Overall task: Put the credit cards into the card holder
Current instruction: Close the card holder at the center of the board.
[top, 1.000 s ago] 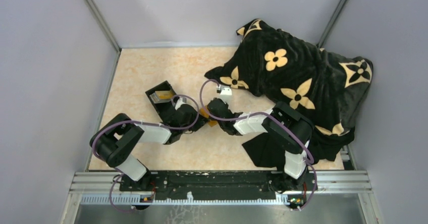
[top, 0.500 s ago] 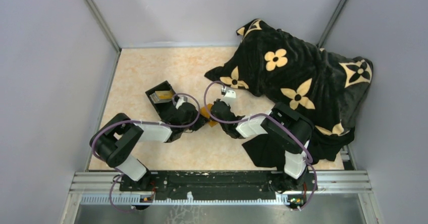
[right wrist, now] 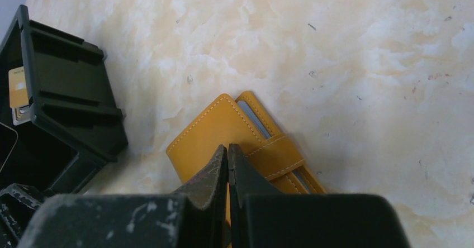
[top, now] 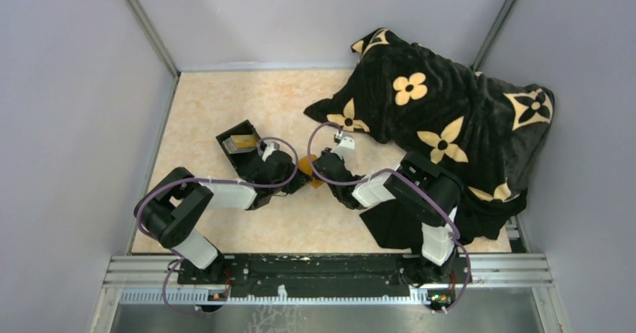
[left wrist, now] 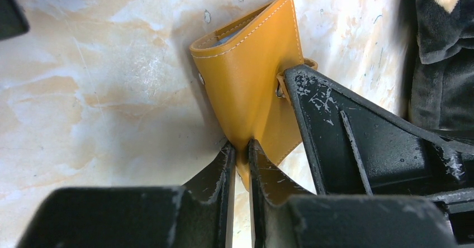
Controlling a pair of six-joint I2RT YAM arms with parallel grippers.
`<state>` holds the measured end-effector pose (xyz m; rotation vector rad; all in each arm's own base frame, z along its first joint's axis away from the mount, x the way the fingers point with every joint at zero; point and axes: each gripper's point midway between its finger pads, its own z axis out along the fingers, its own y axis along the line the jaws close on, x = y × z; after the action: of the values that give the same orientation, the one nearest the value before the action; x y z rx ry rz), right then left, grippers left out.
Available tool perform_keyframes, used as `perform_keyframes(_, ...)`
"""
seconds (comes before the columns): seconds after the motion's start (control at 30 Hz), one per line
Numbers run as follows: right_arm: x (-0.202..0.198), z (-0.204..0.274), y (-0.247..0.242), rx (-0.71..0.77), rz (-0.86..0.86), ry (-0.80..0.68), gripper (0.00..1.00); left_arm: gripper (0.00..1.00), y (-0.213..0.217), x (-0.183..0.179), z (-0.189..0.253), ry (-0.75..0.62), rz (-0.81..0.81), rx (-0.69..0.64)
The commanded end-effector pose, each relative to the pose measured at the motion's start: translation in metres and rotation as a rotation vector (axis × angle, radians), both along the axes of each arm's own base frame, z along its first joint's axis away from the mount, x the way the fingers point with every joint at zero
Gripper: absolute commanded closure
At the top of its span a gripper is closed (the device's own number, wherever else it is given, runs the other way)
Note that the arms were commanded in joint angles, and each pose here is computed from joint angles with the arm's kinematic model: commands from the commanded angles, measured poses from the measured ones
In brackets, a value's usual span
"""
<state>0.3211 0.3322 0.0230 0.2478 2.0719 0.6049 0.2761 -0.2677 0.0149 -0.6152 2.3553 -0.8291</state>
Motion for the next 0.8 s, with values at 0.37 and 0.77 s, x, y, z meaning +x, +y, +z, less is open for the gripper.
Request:
perform_keyframes(0.37, -0.155, -0.163, -0.109, -0.464, 0.161, 0.611, 1.00, 0.84, 0.035, -0.043, -0.063, 0.229, -0.018, 0.233)
perform_keyframes(0.77, -0.161, -0.162, -0.120, -0.469, 0.136, 0.630, 0.80, 0.83, 0.035, -0.036, -0.047, 0.181, -0.004, 0.214)
